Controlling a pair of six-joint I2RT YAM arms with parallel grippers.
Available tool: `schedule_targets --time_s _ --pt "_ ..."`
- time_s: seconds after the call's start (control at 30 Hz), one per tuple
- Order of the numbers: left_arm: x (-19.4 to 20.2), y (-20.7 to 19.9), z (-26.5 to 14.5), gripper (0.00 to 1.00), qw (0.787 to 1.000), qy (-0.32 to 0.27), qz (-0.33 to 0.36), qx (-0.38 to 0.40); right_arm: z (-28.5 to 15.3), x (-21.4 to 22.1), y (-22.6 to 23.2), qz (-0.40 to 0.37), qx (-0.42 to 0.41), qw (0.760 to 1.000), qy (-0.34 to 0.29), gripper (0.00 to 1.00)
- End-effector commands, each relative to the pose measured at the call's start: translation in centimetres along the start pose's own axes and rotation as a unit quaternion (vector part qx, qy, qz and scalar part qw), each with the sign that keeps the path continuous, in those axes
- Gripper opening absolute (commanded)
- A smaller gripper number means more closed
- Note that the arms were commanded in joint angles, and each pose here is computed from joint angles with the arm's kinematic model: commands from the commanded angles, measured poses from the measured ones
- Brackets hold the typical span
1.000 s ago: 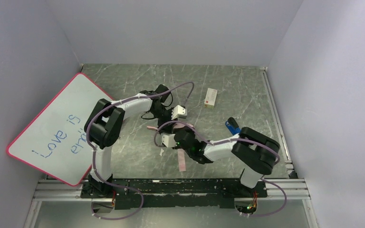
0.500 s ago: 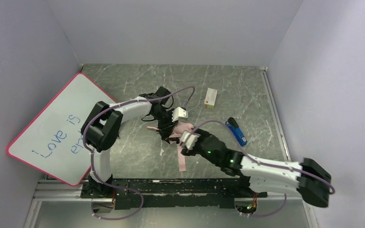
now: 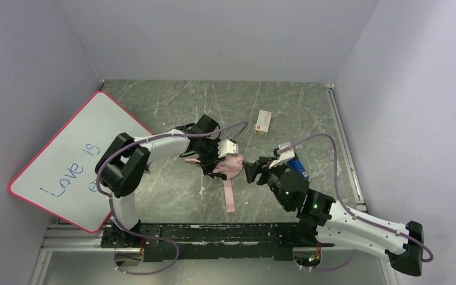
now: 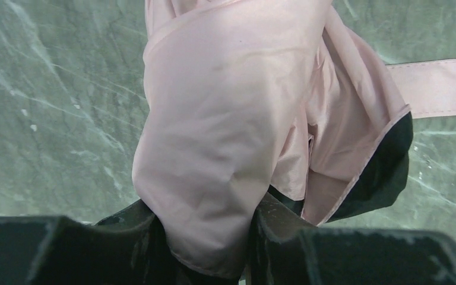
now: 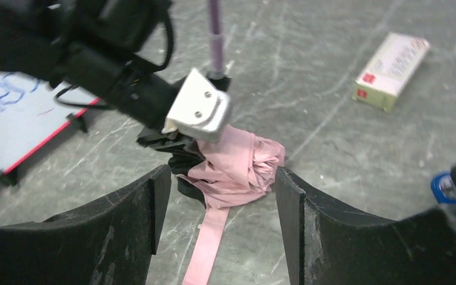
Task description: Put away the umbrella
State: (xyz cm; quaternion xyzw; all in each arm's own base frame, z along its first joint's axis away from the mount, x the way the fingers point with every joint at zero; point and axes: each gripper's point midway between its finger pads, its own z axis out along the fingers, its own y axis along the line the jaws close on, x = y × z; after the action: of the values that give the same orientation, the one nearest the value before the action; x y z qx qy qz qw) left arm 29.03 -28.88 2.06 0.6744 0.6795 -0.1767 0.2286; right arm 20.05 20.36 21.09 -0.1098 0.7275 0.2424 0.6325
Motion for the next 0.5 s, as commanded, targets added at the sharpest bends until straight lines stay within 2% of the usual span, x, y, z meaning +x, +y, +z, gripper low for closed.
schedule_targets --time_s 0.0,0.13,0.3,0.47 --pt "5.4 1.3 2.3 0.05 0.992 0.097 0.011 -0.085 -0.1 0.8 -3.3 0.082 0.137 0.986 0.040 0.69" --pt "5.5 1.7 1.8 0.05 0.988 0.097 0.014 -0.118 1.2 1.5 -5.3 0.089 0.178 0.977 0.078 0.70" --pt "5.4 1.3 1.8 0.05 0.984 0.102 0.028 -0.143 2.9 1.4 -10.6 0.162 0.207 0.960 0.091 0.70" --pt "6.1 0.6 2.3 0.05 0.977 0.123 0.048 -0.168 5.7 1.7 -13.5 0.172 0.195 0.956 0.134 0.73"
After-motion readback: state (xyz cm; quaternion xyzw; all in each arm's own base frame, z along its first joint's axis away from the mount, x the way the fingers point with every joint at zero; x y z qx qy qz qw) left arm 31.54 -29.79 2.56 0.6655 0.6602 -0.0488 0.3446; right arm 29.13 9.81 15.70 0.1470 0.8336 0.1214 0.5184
